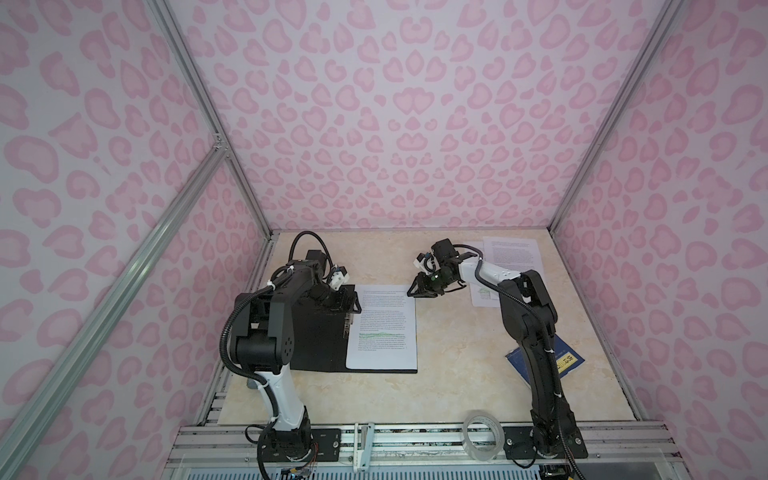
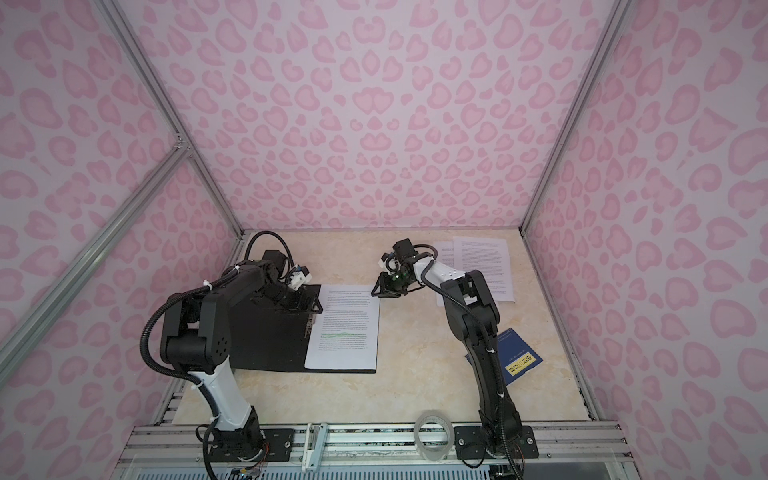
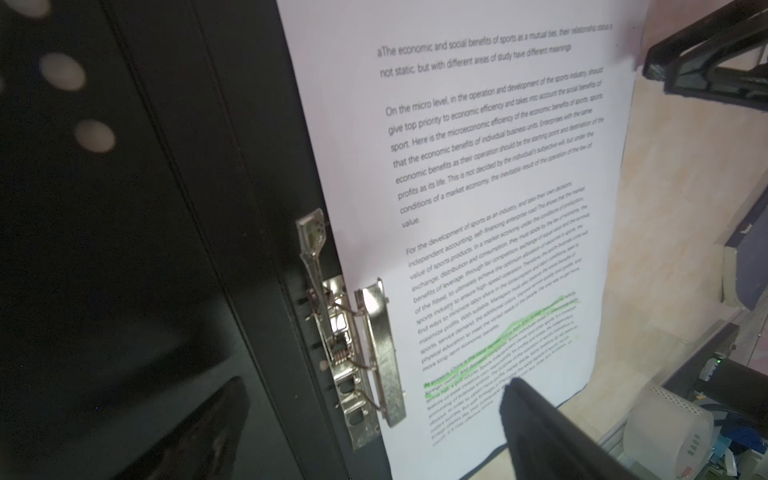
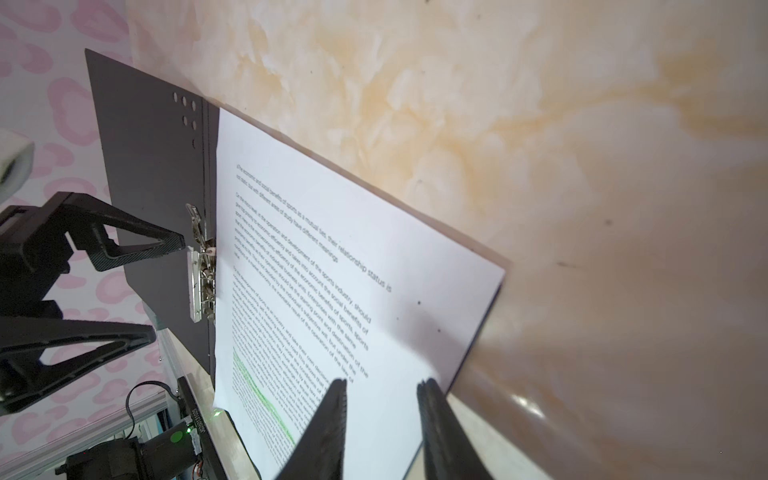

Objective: Put the files into the folder

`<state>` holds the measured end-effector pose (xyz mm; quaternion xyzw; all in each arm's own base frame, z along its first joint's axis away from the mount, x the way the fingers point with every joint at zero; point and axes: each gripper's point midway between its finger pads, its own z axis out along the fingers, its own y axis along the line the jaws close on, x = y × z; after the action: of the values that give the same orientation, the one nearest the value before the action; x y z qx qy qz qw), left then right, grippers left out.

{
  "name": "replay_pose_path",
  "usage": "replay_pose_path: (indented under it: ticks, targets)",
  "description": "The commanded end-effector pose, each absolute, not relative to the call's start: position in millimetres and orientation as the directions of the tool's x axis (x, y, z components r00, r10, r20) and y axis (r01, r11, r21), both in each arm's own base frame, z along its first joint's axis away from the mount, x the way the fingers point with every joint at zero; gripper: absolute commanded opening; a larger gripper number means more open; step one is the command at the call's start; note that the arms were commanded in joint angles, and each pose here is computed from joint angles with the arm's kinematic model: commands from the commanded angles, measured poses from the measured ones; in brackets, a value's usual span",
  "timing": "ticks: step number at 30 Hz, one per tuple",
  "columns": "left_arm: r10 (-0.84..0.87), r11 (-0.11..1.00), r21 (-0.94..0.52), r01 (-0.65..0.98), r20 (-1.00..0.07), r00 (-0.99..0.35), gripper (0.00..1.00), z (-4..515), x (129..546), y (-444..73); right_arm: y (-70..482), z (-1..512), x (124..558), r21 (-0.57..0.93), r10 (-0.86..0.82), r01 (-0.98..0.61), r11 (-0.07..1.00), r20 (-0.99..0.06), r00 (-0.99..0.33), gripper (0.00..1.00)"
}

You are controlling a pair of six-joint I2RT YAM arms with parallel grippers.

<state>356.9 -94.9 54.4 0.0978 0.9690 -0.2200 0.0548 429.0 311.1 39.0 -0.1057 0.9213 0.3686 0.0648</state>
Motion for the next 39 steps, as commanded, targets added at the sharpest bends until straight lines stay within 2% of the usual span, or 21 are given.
replay_pose_path:
  ticks: [1, 4, 9, 12, 19, 25, 39]
  targets:
    - [0.159, 0.886, -0.408, 0.222, -0.183, -0.97, 0.98, 67, 361, -95, 306, 45, 423, 0.65, -0.132, -0.234, 0.723, -0.202, -0.97, 0.33]
    - [0.152, 0.893, -0.394, 0.215, -0.186, -0.971, 0.98, 70, 361, -92, 296, 43, 414, 0.612, -0.117, -0.216, 0.761, -0.198, -0.973, 0.33]
    - [0.137, 0.898, -0.397, 0.19, -0.159, -0.978, 0.98, 64, 358, -91, 295, 44, 389, 0.612, -0.128, -0.217, 0.76, -0.186, -0.974, 0.33]
    - [0.135, 0.895, -0.405, 0.185, -0.148, -0.98, 0.98, 61, 356, -92, 292, 32, 363, 0.599, -0.145, -0.199, 0.776, -0.137, -0.98, 0.33]
    - [0.137, 0.896, -0.404, 0.185, -0.145, -0.98, 0.98, 60, 354, -92, 296, 24, 320, 0.566, -0.179, -0.208, 0.798, -0.107, -0.978, 0.33]
    - [0.137, 0.894, -0.407, 0.184, -0.142, -0.98, 0.98, 59, 353, -92, 302, 17, 302, 0.551, -0.198, -0.217, 0.806, -0.093, -0.976, 0.33]
    - [0.145, 0.892, -0.409, 0.191, -0.141, -0.979, 0.98, 58, 354, -93, 306, 15, 288, 0.498, -0.238, -0.254, 0.829, -0.098, -0.966, 0.32]
